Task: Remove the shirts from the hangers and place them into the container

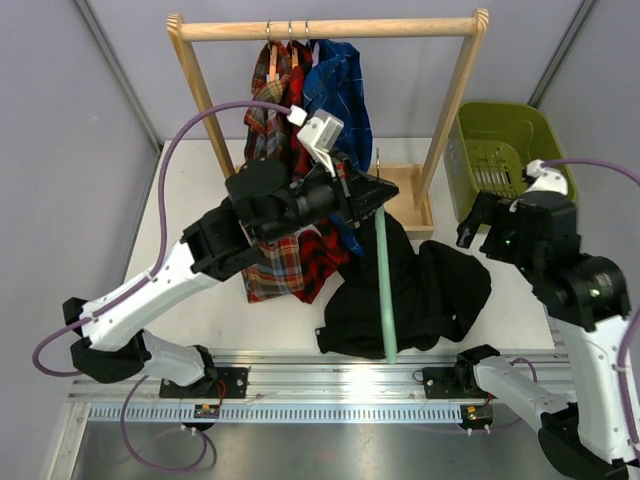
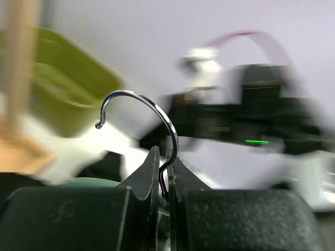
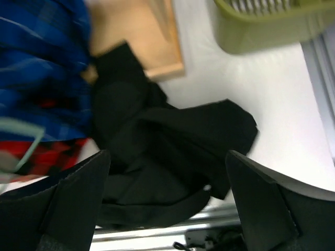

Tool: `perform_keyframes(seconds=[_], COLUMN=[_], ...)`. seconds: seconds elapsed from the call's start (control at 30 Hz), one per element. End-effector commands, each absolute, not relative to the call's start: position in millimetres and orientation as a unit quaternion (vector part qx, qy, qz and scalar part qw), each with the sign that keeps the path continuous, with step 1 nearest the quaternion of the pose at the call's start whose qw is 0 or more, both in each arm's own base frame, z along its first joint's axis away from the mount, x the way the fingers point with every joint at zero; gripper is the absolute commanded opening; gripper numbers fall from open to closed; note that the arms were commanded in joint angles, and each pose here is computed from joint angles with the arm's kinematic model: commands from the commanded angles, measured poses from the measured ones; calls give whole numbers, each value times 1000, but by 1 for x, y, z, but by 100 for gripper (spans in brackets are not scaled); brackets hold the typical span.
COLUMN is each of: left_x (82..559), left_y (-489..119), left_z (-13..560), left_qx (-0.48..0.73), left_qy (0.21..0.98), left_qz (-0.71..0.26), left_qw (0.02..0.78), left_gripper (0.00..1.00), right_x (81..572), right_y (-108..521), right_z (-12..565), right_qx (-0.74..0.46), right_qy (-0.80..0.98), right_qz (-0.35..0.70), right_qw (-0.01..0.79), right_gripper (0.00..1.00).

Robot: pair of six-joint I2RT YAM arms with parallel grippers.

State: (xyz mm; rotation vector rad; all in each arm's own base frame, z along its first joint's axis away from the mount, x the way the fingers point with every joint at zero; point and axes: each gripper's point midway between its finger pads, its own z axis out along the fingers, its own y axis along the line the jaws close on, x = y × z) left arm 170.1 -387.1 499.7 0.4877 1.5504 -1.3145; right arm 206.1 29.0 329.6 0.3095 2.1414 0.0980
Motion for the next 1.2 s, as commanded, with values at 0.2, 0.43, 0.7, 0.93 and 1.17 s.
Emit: perform_keyframes(seconds=[0.2, 0.43, 0.7, 0.93, 1.17], left_x=[261, 277, 270, 267, 259], left_y=[-442, -467, -473, -484, -493], left_z=[380, 366, 398, 407, 414], left_qx=[281, 302, 311, 319, 325], left_qy=[722, 717, 697, 691, 686], left_qz=[-294, -268, -275, -289, -311], left_qw=[560, 568, 584, 581, 571], left_gripper=[0, 0, 0, 0, 0], right_x=[162, 146, 143, 139, 141], right_y=[68, 79, 93, 100, 111], right_z=[449, 448, 410, 382, 370], right_qx=[30, -1, -19, -27, -40], right_qy=[803, 819, 856, 873, 877], right_qz=[201, 225, 240, 249, 270], right_qw=[560, 527, 457, 418, 395], right_gripper=[99, 90, 78, 70, 49])
